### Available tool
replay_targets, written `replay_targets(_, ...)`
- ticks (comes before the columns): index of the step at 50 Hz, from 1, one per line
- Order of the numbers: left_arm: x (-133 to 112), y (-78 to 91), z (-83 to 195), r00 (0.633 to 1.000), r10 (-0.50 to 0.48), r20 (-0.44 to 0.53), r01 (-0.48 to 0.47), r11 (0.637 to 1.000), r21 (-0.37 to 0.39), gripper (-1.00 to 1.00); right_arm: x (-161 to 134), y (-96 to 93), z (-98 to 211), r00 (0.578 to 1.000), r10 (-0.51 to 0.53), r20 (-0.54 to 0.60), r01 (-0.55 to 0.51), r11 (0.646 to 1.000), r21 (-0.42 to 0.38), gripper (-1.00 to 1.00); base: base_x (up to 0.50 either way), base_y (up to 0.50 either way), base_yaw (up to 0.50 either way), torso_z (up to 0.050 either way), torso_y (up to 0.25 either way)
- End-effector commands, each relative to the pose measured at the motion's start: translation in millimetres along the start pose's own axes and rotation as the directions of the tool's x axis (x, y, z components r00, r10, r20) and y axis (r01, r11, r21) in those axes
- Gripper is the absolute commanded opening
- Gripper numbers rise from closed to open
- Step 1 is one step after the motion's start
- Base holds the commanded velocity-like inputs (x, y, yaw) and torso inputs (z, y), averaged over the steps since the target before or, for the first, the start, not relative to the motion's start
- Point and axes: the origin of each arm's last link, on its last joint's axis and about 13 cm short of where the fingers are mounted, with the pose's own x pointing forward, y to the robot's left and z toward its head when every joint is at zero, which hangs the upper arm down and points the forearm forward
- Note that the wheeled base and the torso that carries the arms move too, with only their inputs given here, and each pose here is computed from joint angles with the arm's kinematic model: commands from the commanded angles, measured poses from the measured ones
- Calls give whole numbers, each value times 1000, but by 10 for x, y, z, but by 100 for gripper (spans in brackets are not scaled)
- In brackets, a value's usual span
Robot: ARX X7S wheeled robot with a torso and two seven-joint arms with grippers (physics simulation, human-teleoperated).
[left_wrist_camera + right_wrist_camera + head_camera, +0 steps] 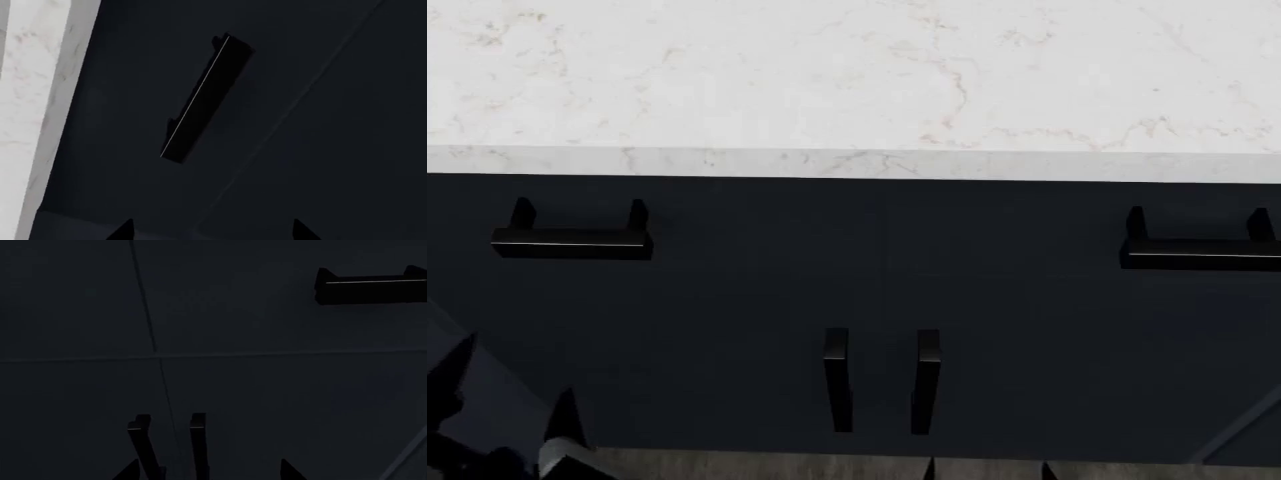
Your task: Open the left drawer.
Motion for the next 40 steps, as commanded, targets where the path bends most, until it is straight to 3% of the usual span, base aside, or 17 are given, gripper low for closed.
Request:
replay_targets(1, 152, 53, 56, 999, 23, 36, -30, 977, 211, 100, 4, -3, -20, 1000, -2, -2, 2, 1000, -10, 100, 0, 0, 0, 0, 0)
replay_targets(3, 202, 38, 19, 999, 19, 33, -27, 963, 269, 100, -1, 4, -7, 1000, 2, -1, -2, 1000, -13, 100, 0, 0, 0, 0, 0)
replay_targets(9, 299, 51, 54, 999, 9, 42, -21, 956, 294, 100, -8, 6, 5, 1000, 2, -2, -2, 1000, -14, 100, 0, 0, 0, 0, 0)
replay_targets(10, 316, 55, 58, 999, 12, 45, -27, 936, 351, 100, -6, 7, -2, 1000, 4, -4, -4, 1000, -17, 100, 0, 0, 0, 0, 0)
replay_targets(11, 345, 101, 115, 999, 12, 36, -23, 946, 322, 100, 0, 4, -18, 1000, 3, -4, -3, 1000, -17, 100, 0, 0, 0, 0, 0)
replay_targets(14, 389, 137, 160, 999, 5, 37, -19, 929, 369, 100, 4, 0, -28, 1000, 2, -6, -2, 1000, -18, 100, 0, 0, 0, 0, 0)
replay_targets(21, 504, 195, 217, 1000, -4, 19, -4, 923, 385, 100, 0, 2, -18, 1000, 4, -6, -4, 1000, -18, 100, 0, 0, 0, 0, 0)
replay_targets(29, 677, 169, 211, 999, -25, 20, 14, 899, 437, 100, -9, 5, -7, 1000, 6, -2, -6, 1000, -23, 100, 0, 0, 0, 0, 0)
replay_targets(40, 869, 202, 266, 999, -27, 41, 6, 894, 448, 100, -1, 4, 0, 1000, 5, 0, -5, 1000, -19, 100, 0, 0, 0, 0, 0)
